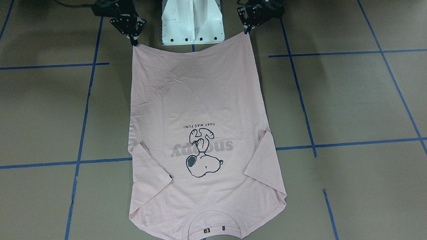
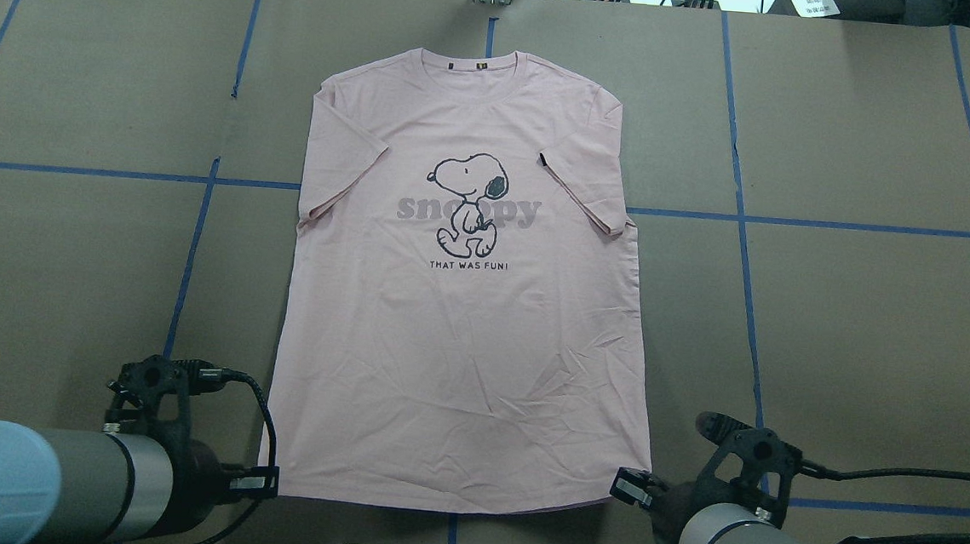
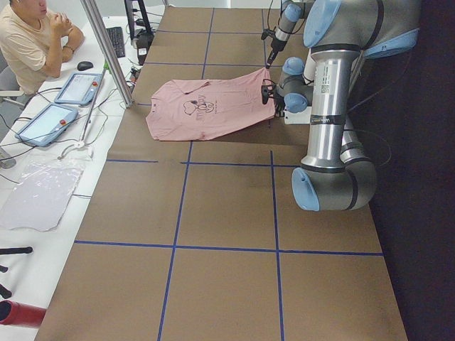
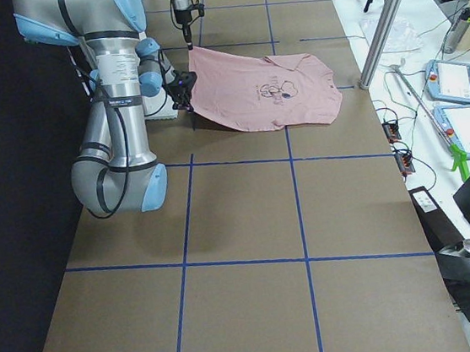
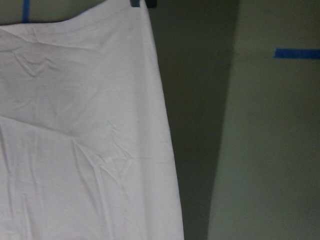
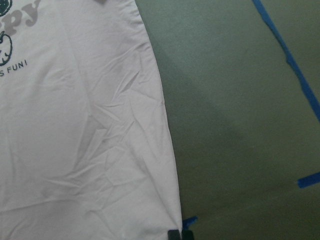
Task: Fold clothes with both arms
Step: 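Lift the hem with both grippers and fold it toward the collar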
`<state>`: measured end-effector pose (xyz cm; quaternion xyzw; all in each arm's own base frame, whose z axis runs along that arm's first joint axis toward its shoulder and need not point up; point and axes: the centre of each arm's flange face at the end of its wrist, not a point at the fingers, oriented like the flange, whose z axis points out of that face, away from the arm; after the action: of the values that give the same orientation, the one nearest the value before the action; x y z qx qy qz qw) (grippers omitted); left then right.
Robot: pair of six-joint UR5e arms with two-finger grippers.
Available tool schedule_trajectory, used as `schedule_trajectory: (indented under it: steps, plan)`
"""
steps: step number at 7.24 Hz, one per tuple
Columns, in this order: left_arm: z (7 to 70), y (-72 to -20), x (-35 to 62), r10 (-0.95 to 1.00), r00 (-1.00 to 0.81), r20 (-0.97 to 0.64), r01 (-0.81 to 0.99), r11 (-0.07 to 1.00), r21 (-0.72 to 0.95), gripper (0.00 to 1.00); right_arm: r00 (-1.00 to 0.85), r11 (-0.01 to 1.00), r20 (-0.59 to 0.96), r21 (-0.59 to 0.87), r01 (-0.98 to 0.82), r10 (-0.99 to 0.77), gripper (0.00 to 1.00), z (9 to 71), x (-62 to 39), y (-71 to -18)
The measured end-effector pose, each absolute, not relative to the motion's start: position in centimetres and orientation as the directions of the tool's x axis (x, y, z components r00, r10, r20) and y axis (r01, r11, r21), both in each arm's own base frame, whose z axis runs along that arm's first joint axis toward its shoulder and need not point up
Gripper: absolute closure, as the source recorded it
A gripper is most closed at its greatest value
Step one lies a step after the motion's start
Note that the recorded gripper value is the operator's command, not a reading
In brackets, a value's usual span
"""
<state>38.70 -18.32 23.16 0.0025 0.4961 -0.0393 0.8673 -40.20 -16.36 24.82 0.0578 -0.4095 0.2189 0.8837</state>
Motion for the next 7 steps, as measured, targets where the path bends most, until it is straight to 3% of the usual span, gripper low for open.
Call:
schedule_trajectory:
  steps: [3, 5, 7]
  plan:
    - [13.7, -19.6, 30.3, -0.059, 0.432, -0.900, 0.035, 0.998, -0.049, 1.00, 0.584, 0.917, 0.731, -0.144, -0.372, 0.352, 1.00, 16.5, -32.4, -16.4]
    - [14.3, -23.8, 32.6, 0.014, 0.498, -0.867, 0.052, 0.998, 0.046, 1.00, 0.630, 0.925, 0.713, -0.069, -0.374, 0.308, 1.00, 15.6, -33.8, -18.9]
    - [15.7, -30.7, 34.6, 0.039, 0.581, -0.813, 0.105, 0.987, 0.122, 1.00, 0.679, 0.907, 0.680, 0.049, -0.419, 0.277, 1.00, 15.6, -37.9, -26.6]
